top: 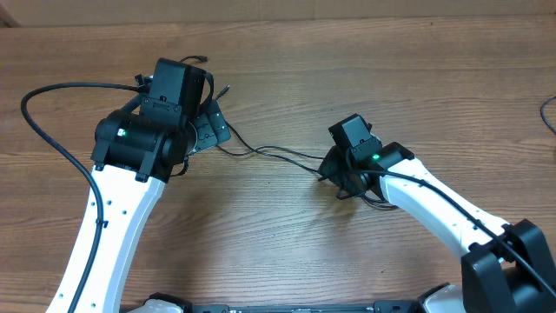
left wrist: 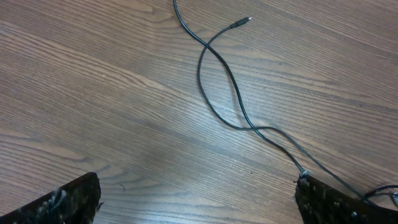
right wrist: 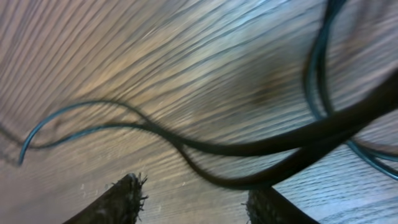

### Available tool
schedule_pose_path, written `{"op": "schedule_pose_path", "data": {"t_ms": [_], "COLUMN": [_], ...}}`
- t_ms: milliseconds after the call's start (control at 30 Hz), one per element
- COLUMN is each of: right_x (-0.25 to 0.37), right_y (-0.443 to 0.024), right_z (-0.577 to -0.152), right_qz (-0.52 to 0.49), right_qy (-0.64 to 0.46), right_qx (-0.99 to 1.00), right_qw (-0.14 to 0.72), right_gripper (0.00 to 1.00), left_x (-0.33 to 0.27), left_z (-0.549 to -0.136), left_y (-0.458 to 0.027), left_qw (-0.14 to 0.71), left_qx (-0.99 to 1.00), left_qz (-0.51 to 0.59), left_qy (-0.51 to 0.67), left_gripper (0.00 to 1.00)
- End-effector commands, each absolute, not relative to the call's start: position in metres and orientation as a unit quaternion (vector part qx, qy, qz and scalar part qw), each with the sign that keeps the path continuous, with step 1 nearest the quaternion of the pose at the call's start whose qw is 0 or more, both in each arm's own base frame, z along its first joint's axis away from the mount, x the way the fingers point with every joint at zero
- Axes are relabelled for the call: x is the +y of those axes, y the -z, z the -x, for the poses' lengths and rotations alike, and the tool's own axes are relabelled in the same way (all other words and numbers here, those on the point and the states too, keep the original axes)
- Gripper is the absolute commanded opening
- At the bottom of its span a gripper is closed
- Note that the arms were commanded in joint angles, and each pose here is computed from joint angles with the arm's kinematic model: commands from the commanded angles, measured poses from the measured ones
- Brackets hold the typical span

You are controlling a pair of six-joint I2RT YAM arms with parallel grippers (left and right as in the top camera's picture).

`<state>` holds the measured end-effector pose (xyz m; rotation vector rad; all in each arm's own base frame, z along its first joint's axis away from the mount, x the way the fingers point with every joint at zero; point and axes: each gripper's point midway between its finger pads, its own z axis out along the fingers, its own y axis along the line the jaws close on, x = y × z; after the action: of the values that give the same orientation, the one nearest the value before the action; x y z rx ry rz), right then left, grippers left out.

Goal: Untangle cables

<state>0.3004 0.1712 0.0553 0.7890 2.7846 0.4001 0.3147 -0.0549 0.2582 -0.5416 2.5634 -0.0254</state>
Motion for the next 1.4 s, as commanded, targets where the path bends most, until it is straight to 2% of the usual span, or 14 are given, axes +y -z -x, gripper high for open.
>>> {"op": "schedule_pose_path", "data": {"t_ms": [0,233,267,333,367,467,567,733,900,1033,1167,1367], "right_x": [0.16,0.165,0.167,0.172,0.179,0.198,0.204,0.209,0.206,0.197,0.192,0.185], "right_y": [-0.039,-0.017,-0.015,-0.015,-0.017,-0.04,-0.086,-0.201,-0.271,-0.283,-0.26,-0.236], "right_z": [-0.301,-0.311,-0.314,-0.314,-0.313,-0.316,-0.318,-0.304,-0.278,-0.265,-0.252,-0.238], "right_qz": [-0.307,-0.339,-0.338,-0.332,-0.315,-0.238,-0.157,-0.03,0.027,0.011,-0.028,0.013], "right_qy": [-0.099,-0.101,-0.104,-0.116,-0.13,-0.18,-0.211,-0.278,-0.331,-0.334,-0.318,-0.279], "right_qx": [0.94,0.93,0.929,0.931,0.935,0.951,0.96,0.946,0.912,0.91,0.93,0.95], "right_qw": [0.11,0.105,0.107,0.101,0.093,0.08,0.099,0.166,0.24,0.246,0.183,0.143], "right_gripper": [0.48,0.46,0.38,0.08,0.04,0.04,0.04,0.04,0.04,0.04,0.04,0.04], "left_x": [-0.05,-0.05,-0.05,-0.05,-0.05,-0.05,-0.05,-0.05,-0.05,-0.05,-0.05,-0.05], "left_z": [-0.315,-0.315,-0.315,-0.315,-0.315,-0.315,-0.315,-0.315,-0.315,-0.315,-0.315,-0.315], "left_y": [-0.266,-0.266,-0.266,-0.266,-0.266,-0.266,-0.266,-0.266,-0.266,-0.266,-0.266,-0.266], "left_qw": [0.271,0.271,0.271,0.271,0.271,0.271,0.271,0.271,0.271,0.271,0.271,0.271], "left_qx": [0.941,0.941,0.941,0.941,0.941,0.941,0.941,0.941,0.941,0.941,0.941,0.941], "left_qz": [0.203,0.203,0.203,0.203,0.203,0.203,0.203,0.203,0.203,0.203,0.203,0.203], "left_qy": [0.006,0.006,0.006,0.006,0.006,0.006,0.006,0.006,0.006,0.006,0.006,0.006], "left_gripper": [0.99,1.0,1.0,1.0,1.0,1.0,1.0,1.0,0.99,0.99,1.0,1.0]}}
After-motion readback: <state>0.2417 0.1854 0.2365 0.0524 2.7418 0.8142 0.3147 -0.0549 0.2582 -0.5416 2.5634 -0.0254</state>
